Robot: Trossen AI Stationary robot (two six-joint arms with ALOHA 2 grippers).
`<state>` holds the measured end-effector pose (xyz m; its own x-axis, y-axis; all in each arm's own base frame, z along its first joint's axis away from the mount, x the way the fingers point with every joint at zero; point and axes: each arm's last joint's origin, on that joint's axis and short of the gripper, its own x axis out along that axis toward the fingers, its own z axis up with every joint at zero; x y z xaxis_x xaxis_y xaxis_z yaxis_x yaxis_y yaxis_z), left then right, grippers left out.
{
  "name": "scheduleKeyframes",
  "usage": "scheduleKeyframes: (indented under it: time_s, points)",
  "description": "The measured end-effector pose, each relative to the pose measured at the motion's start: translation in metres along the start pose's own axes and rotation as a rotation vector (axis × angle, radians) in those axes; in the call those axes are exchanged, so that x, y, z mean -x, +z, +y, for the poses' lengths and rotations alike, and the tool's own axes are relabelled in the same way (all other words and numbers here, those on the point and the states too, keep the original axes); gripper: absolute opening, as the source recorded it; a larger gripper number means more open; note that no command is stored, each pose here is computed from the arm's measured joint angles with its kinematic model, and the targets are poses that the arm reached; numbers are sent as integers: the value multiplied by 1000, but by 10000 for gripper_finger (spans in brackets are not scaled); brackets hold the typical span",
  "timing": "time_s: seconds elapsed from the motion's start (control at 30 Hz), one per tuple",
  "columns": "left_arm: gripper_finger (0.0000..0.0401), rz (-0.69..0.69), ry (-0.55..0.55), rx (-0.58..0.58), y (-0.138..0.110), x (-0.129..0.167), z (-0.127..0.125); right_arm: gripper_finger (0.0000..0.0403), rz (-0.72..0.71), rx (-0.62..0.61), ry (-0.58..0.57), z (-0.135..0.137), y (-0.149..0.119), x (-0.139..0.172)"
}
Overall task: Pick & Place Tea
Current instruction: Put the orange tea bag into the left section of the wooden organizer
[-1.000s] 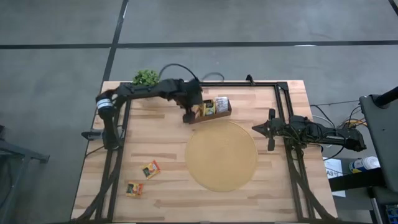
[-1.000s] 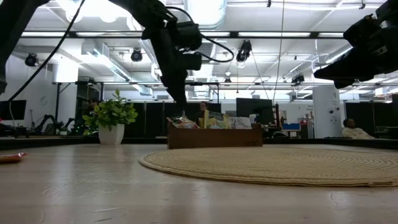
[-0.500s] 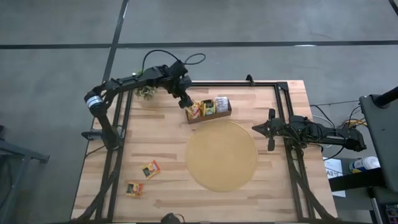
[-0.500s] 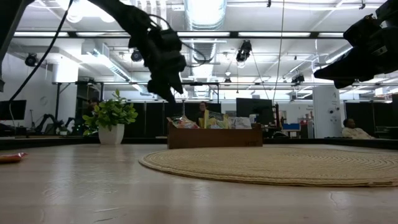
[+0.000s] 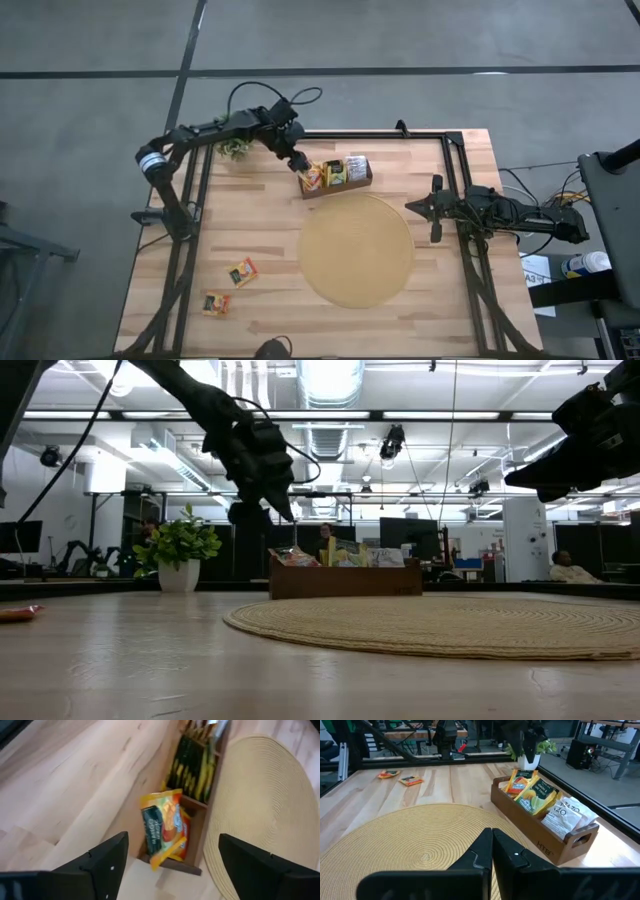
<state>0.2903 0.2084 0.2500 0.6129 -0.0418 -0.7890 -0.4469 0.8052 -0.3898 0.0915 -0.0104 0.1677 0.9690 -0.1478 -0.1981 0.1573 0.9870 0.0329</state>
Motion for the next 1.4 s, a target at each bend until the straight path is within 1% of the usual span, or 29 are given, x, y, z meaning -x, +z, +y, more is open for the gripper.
scheduleKeyframes:
  time_s: [0.2, 0.4, 0.57, 0.77, 1.0, 1.03, 1.13, 1.3, 1.4]
  points:
    - [272, -33, 79, 66, -5, -12, 10, 9, 0, 0, 0, 0, 0, 0]
    - [246, -7, 73, 89, -8, -23, 14, 9, 0, 0, 0, 0, 0, 0]
    - [208, 1, 74, 92, -8, -25, 16, 9, 0, 0, 0, 0, 0, 0]
    - [136, 0, 74, 91, -8, -25, 16, 9, 0, 0, 0, 0, 0, 0]
    - [22, 1, 73, 87, -8, -25, 15, 9, 0, 0, 0, 0, 0, 0]
    - [11, 1, 71, 84, -8, -25, 15, 9, 0, 0, 0, 0, 0, 0]
    - [2, 1, 62, 80, -8, -25, 14, 9, 0, 0, 0, 0, 0, 0]
    - [1, 4, 57, 71, -8, -26, 11, 9, 0, 0, 0, 0, 0, 0]
    - [0, 11, 45, 47, -9, -28, 7, 9, 0, 0, 0, 0, 0, 0]
